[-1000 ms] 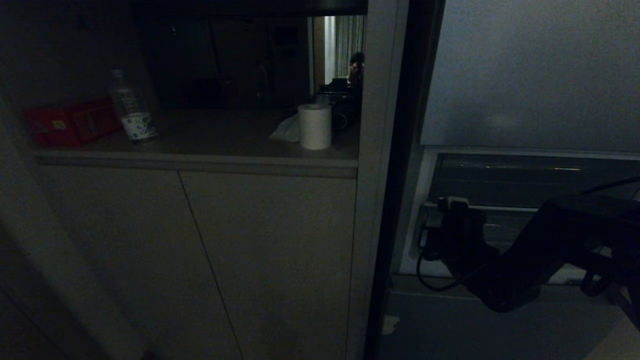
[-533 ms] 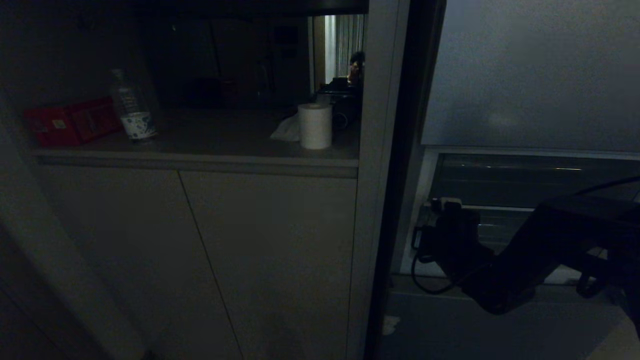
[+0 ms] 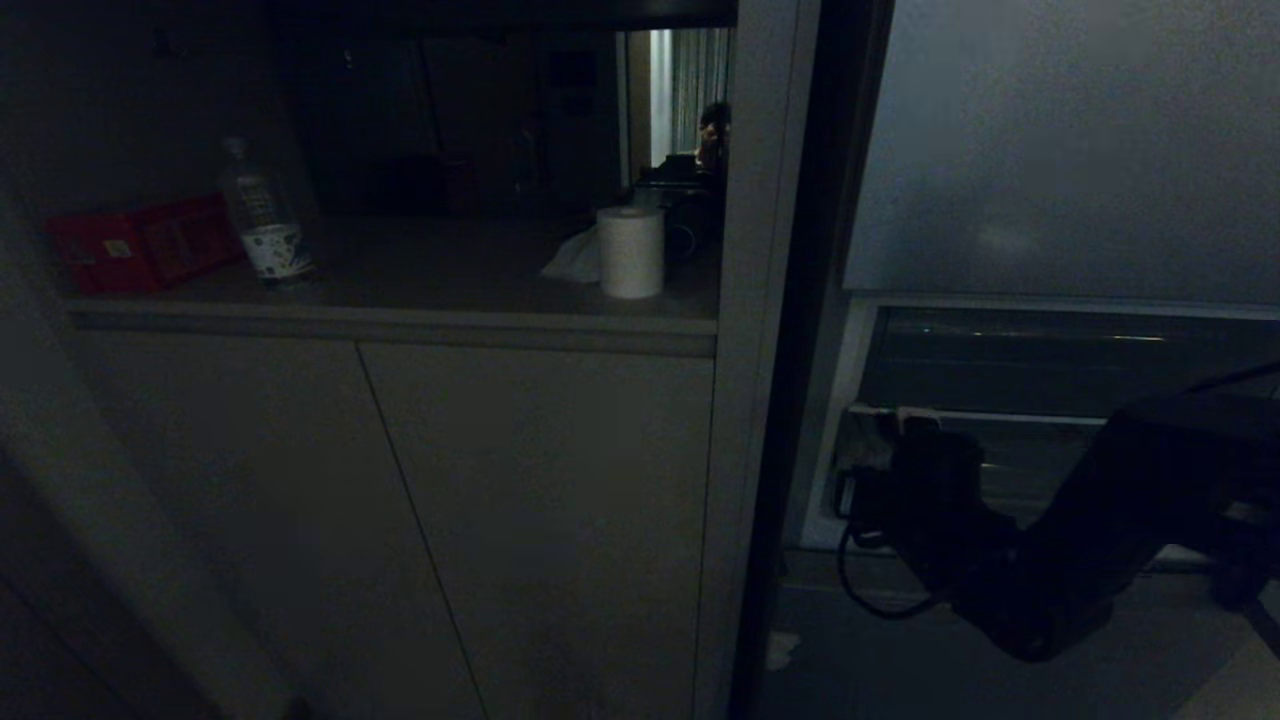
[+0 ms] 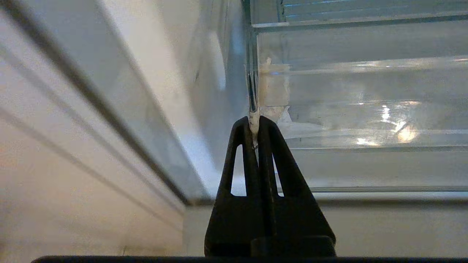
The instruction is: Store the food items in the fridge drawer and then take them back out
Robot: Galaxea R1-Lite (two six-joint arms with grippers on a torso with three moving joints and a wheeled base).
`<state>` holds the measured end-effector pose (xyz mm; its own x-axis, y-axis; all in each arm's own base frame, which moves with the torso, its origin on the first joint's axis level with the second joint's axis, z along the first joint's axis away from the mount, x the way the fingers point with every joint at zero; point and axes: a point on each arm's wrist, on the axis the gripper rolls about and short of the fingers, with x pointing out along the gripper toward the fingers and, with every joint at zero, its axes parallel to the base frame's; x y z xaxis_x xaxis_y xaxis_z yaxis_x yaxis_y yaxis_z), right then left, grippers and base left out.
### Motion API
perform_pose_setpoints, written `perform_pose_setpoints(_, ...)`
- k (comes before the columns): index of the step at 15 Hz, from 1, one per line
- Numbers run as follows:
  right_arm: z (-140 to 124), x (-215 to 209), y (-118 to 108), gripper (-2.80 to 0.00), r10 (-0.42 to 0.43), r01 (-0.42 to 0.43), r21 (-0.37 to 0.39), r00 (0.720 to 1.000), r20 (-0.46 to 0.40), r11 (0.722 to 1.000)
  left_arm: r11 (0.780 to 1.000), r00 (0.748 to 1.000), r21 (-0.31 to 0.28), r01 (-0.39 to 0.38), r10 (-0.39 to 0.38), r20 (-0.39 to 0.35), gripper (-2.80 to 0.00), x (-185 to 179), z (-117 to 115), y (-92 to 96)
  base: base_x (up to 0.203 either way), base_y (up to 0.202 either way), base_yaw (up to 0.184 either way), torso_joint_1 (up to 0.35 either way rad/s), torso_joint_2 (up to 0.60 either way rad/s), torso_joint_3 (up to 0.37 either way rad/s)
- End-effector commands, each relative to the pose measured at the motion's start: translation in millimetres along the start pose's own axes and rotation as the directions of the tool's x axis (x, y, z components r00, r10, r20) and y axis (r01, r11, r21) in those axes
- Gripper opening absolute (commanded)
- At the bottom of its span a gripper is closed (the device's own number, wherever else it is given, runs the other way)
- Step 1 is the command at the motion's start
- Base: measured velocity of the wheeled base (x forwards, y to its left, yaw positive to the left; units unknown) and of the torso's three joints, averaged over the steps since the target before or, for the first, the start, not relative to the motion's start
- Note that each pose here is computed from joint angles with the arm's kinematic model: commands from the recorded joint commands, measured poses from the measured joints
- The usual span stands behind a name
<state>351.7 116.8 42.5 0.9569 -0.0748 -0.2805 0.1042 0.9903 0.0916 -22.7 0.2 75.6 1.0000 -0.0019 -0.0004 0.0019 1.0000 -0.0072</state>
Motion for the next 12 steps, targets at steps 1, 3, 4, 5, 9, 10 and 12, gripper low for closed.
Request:
perform_pose_setpoints(1, -2, -13, -6, -2.8, -0.005, 0.005, 0.001, 1.0, 0.007, 1.0, 1.0, 1.0, 0.0, 0.0, 0.0, 0.0, -2.8, 0, 0, 0.0, 0.0, 0.0, 0.0, 0.0, 0.0, 0.0)
perform_pose_setpoints(3, -12, -24, -13, -2.8, -0.006, 0.006, -0.014, 1.0, -0.002, 1.0, 1.0, 1.0, 0.0, 0.0, 0.0, 0.0, -2.8, 0, 0, 0.0, 0.0, 0.0, 0.0, 0.0, 0.0, 0.0)
perform_pose_setpoints(4, -15, -28, -13, -2.8, -0.002, 0.002, -0.031, 1.0, -0.002, 1.0, 1.0, 1.0, 0.0, 0.0, 0.0, 0.0, -2.8, 0, 0, 0.0, 0.0, 0.0, 0.0, 0.0, 0.0, 0.0)
perform_pose_setpoints(5, -24, -37, -17, -2.8, -0.003, 0.001, -0.068, 1.0, -0.028, 0.998, 1.0, 1.0, 0.0, 0.0, 0.0, 0.0, -2.8, 0, 0, 0.0, 0.0, 0.0, 0.0, 0.0, 0.0, 0.0)
perform_pose_setpoints(9, -33, -59, -25, 0.0, -0.006, 0.007, -0.098, 1.0, 0.001, 0.995, 1.0, 1.0, 0.0, 0.0, 0.0, 0.0, -2.8, 0, 0, 0.0, 0.0, 0.0, 0.0, 0.0, 0.0, 0.0)
perform_pose_setpoints(10, -35, -64, -28, 0.0, -0.008, 0.007, -0.102, 1.0, -0.006, 0.995, 1.0, 1.0, 0.0, 0.0, 0.0, 0.0, -2.8, 0, 0, 0.0, 0.0, 0.0, 0.0, 0.0, 0.0, 0.0)
perform_pose_setpoints(12, -36, -78, -35, 0.0, -0.011, 0.008, -0.102, 0.999, -0.03, 0.995, 1.0, 1.0, 0.0, 0.0, 0.0, 0.0, -2.8, 0, 0, 0.0, 0.0, 0.0, 0.0, 0.0, 0.0, 0.0)
